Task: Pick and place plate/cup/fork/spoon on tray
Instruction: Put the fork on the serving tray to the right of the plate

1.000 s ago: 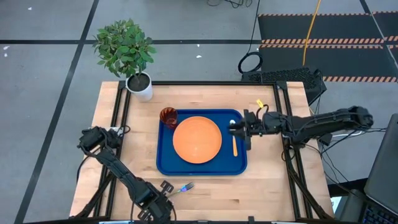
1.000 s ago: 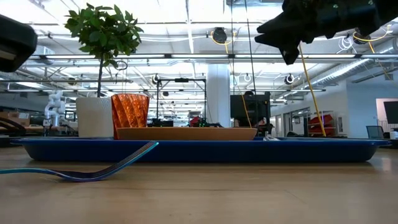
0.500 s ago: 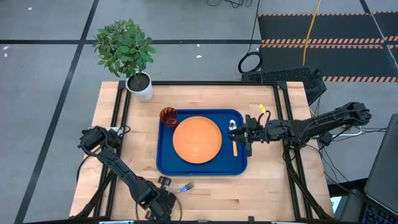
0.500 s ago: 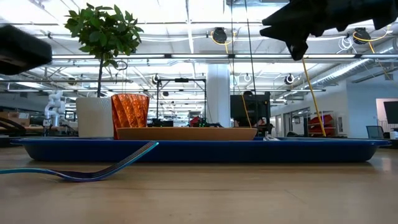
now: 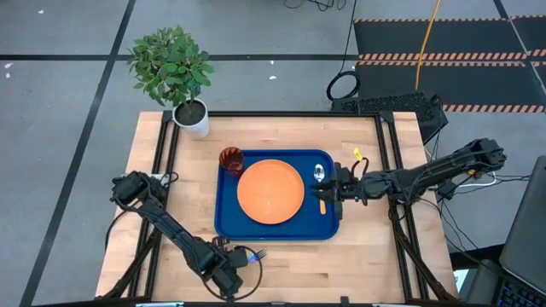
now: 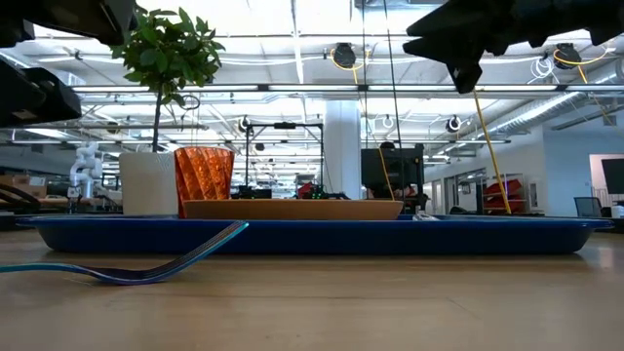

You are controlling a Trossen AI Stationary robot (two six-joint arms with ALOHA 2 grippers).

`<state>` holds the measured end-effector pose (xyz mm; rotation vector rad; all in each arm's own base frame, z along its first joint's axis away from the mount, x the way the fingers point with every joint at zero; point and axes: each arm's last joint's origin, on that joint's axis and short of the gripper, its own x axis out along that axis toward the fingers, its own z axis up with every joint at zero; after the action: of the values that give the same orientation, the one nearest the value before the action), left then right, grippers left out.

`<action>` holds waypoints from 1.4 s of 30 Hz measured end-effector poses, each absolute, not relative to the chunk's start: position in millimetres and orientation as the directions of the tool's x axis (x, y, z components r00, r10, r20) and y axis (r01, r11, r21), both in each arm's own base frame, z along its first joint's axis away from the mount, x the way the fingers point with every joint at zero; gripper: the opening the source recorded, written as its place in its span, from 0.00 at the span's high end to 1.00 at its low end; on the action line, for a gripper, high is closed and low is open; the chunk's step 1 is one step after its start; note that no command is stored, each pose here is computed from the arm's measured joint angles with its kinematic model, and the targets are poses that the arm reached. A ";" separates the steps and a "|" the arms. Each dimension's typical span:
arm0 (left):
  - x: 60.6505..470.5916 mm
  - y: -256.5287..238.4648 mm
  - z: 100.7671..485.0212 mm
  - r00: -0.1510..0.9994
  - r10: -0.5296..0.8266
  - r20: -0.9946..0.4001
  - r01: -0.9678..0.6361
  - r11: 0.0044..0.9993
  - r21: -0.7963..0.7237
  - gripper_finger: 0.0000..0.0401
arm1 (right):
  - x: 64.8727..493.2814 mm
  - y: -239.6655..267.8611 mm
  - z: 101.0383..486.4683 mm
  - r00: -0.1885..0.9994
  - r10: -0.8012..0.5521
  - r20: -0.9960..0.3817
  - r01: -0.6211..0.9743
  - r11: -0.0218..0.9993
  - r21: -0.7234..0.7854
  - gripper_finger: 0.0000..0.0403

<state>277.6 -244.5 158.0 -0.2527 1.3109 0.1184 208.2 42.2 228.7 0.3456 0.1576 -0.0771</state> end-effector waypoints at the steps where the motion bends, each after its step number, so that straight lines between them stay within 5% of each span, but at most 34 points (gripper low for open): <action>1: 278.1 -244.0 158.0 0.257 -0.056 -0.965 -0.218 0.969 -0.114 0.87 | 208.3 41.9 229.5 0.986 -0.058 -0.158 0.107 0.942 0.319 0.75; 14: 280.5 -241.5 157.9 0.259 -0.053 -0.964 -0.222 0.968 -0.112 0.87 | 210.7 32.0 242.7 0.992 -0.124 -0.028 0.127 0.979 0.157 0.75; 42: 283.3 -236.3 142.2 0.349 -0.025 -0.937 -0.277 0.952 -0.129 0.87 | 211.5 25.7 242.0 0.988 -0.153 -0.035 0.157 0.976 0.150 0.75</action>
<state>283.3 -236.3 142.2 -0.2856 1.2078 0.1664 211.5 25.7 242.0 0.1529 0.0235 -0.1560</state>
